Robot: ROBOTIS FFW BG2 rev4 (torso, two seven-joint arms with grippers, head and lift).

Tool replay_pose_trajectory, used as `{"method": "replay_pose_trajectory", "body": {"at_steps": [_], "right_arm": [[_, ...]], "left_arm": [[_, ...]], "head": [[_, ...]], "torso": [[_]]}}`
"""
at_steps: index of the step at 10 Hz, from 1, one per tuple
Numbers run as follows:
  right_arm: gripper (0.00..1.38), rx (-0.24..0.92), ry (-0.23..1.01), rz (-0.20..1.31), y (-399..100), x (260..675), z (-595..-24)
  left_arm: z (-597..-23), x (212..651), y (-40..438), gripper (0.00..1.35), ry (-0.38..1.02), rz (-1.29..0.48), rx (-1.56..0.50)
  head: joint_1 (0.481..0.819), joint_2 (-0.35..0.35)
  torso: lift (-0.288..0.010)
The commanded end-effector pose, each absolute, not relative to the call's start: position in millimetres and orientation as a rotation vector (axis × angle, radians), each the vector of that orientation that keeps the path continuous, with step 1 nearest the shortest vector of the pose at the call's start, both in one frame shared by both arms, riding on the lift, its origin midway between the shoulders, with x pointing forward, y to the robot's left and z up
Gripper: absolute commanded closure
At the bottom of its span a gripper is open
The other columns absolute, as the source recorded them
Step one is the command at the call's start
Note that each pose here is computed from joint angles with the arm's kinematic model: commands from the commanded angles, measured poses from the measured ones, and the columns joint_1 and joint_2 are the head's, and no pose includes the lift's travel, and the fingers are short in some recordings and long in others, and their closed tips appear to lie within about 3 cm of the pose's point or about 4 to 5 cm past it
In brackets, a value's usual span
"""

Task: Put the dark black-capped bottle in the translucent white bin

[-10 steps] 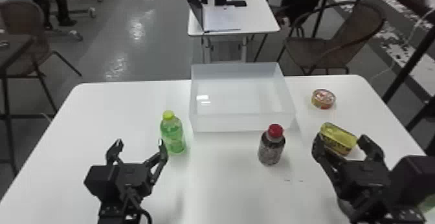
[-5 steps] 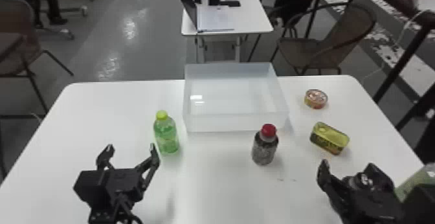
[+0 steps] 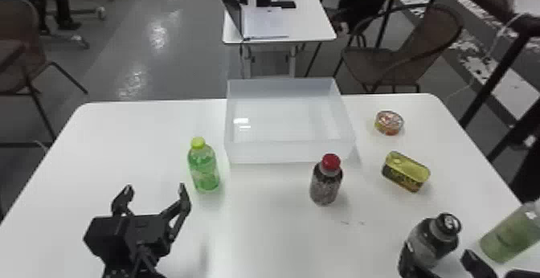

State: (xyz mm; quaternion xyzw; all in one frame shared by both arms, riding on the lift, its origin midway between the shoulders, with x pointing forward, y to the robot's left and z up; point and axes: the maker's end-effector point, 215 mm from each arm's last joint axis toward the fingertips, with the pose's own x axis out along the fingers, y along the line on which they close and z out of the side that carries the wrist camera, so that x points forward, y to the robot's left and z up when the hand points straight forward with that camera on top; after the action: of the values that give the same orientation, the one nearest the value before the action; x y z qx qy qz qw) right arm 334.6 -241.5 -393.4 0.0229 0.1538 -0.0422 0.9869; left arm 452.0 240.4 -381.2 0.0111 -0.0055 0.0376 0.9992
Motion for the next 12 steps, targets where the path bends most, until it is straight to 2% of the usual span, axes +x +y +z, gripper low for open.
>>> {"method": "replay_pose_trajectory", "body": {"at_steps": [1, 2, 3, 5, 7, 12], "right_arm": [[0.31, 0.066, 0.321, -0.152, -260, 317, -412], [0.31, 0.07, 0.318, -0.219, -280, 308, -420], [0.31, 0.019, 0.306, -0.246, -301, 305, -424], [0.28, -0.007, 0.284, -0.281, -329, 308, -438], [0.24, -0.009, 0.255, -0.233, -320, 329, -435], [0.21, 0.042, 0.242, -0.164, -304, 355, -455]], "left_arm": [[-383, 451, 239, 0.26, -0.004, 0.074, 0.019], [-384, 450, 241, 0.26, -0.002, 0.079, 0.021], [-384, 451, 240, 0.26, -0.001, 0.077, 0.02], [-385, 451, 239, 0.26, 0.002, 0.08, 0.011], [-383, 452, 238, 0.26, -0.002, 0.078, 0.008], [-382, 454, 237, 0.26, -0.006, 0.086, -0.009]], "head": [[0.695, -0.002], [0.695, -0.009], [0.695, -0.034], [0.695, -0.083], [0.695, -0.127], [0.695, -0.095]], "torso": [[-0.092], [-0.092], [-0.092], [-0.092], [-0.092], [-0.092]]}}
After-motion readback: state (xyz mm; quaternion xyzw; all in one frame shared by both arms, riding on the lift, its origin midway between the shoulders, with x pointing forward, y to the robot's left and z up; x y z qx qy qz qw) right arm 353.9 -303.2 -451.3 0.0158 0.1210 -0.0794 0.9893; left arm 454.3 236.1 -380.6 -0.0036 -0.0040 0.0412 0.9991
